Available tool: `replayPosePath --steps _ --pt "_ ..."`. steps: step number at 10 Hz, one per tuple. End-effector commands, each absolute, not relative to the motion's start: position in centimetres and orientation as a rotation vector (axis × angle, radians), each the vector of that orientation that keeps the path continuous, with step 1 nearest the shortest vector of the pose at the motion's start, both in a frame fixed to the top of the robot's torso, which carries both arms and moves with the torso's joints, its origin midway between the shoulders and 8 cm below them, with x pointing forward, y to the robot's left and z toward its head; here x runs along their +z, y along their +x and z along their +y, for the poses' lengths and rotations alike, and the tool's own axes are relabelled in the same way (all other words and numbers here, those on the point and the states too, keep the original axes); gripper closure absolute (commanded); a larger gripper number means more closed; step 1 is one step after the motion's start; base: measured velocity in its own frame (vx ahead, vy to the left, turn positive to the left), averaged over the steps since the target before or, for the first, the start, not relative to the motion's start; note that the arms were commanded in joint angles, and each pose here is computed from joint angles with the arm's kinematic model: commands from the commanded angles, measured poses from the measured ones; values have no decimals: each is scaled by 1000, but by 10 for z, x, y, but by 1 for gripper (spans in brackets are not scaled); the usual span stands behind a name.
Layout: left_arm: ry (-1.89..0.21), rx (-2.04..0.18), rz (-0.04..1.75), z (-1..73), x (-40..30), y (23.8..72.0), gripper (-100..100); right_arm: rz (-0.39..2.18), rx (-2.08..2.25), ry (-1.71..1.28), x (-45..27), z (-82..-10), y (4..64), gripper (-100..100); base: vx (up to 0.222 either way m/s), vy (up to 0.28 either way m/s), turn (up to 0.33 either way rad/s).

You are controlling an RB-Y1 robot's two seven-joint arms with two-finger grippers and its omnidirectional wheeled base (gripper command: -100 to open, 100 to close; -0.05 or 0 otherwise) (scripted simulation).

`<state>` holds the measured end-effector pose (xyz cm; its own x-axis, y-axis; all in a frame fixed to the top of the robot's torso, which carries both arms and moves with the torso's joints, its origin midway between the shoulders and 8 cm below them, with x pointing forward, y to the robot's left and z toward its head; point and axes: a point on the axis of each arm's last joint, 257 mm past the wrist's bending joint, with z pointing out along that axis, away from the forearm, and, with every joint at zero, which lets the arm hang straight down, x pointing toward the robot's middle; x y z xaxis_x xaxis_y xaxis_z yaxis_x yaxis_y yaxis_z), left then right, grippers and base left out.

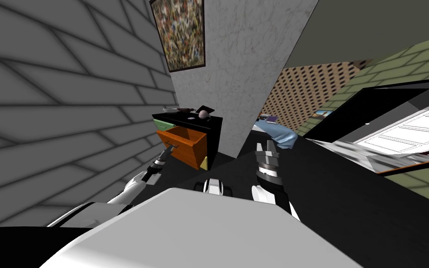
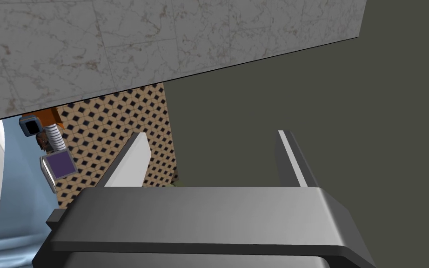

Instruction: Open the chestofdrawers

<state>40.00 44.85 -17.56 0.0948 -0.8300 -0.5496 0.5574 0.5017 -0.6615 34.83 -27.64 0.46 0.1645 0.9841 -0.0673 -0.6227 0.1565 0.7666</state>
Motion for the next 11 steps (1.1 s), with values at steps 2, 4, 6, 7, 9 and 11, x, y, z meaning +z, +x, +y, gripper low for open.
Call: replayPosePath --steps 2,4,6,7,9,11 --pt "-327 -1056 1040 471 -149 416 -100 662 1278 677 5 -276 348 0 -53 -55 -6" --pt "-329 -1057 1039 475 -144 419 -100 662 1278 677 5 -276 348 0 -39 -40 -7" --pt "-332 -1057 1036 483 -134 425 -100 662 1278 677 5 -276 348 0 -27 -34 -10" --pt "-352 -1061 1056 478 -147 423 -100 662 1278 677 5 -276 348 0 -3 -6 2" --pt "-364 -1058 1064 479 -152 422 0 662 1278 677 5 -276 348 0 0 0 0" --pt "-373 -1055 1071 480 -156 422 0 662 1278 677 5 -276 348 0 0 0 0"
